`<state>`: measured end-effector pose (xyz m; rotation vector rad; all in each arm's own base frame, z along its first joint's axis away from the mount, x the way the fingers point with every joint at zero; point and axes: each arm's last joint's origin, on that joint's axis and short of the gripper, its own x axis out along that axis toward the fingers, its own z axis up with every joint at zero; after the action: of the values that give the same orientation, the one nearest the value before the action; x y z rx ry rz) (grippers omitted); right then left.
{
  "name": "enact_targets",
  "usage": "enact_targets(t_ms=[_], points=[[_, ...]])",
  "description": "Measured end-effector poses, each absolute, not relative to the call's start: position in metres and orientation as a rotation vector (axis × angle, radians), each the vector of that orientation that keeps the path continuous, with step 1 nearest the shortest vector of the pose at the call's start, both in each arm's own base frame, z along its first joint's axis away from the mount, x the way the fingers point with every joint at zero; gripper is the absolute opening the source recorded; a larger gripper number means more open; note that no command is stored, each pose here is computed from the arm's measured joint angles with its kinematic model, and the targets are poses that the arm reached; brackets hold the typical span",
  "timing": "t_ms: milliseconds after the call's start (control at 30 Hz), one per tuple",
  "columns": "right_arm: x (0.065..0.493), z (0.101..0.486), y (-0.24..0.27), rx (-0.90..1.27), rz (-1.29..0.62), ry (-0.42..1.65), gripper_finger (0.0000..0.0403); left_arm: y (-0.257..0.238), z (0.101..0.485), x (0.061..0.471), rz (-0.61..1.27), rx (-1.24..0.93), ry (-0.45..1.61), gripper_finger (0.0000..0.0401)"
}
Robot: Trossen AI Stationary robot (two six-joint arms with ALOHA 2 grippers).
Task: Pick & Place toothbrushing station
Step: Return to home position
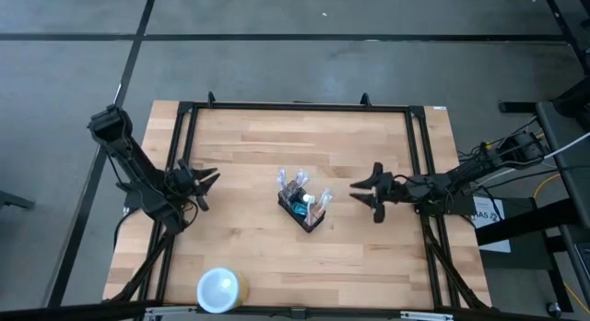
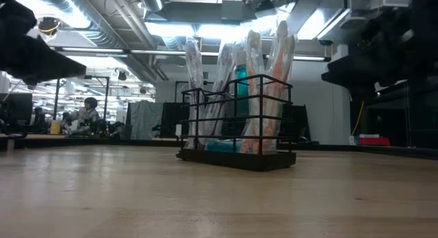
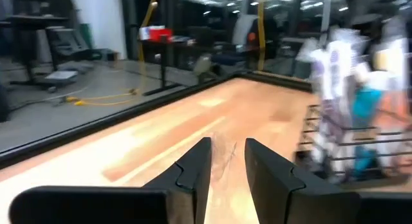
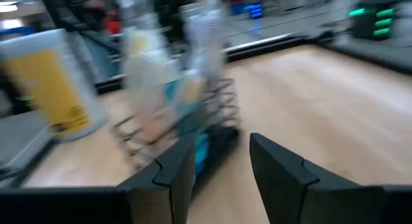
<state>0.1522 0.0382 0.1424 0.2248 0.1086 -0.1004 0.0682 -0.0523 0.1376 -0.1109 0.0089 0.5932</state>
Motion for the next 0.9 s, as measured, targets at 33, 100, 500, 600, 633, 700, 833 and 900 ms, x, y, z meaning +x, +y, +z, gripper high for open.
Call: enact_targets(t_ms=[33, 100, 500, 600, 633, 700, 833, 900], points=[[0.152, 0.142, 0.039, 0.233, -0.060, 0.114, 0.0152, -0.054, 0.138, 0.067, 0.573, -0.110, 0.003, 0.0090], [0.152, 0.142, 0.041, 0.237, 0.005, 0.126, 0.0152, -0.056, 0.138, 0.066, 0.547, -0.104, 0.008, 0.0087], [0.152, 0.142, 0.044, 0.242, 0.101, 0.143, 0.0152, -0.058, 0.134, 0.059, 0.516, -0.168, 0.117, 0.0034], [0.152, 0.141, 0.044, 0.240, 0.100, 0.150, 0.0152, -0.057, 0.141, 0.063, 0.533, -0.192, 0.072, 0.0024], [0.152, 0.141, 0.044, 0.239, 0.100, 0.153, 0.0152, -0.059, 0.144, 0.067, 0.541, -0.205, 0.027, 0.0022], [0.152, 0.141, 0.044, 0.239, 0.100, 0.152, 0.0152, -0.065, 0.147, 0.078, 0.586, -0.228, -0.032, 0.0020], [0.152, 0.141, 0.044, 0.239, 0.100, 0.154, 0.0153, -0.074, 0.148, 0.106, 0.673, -0.183, 0.056, 0.0019], [0.152, 0.141, 0.044, 0.238, 0.099, 0.156, 0.0153, -0.069, 0.142, 0.121, 0.630, -0.135, 0.179, 0.0019]])
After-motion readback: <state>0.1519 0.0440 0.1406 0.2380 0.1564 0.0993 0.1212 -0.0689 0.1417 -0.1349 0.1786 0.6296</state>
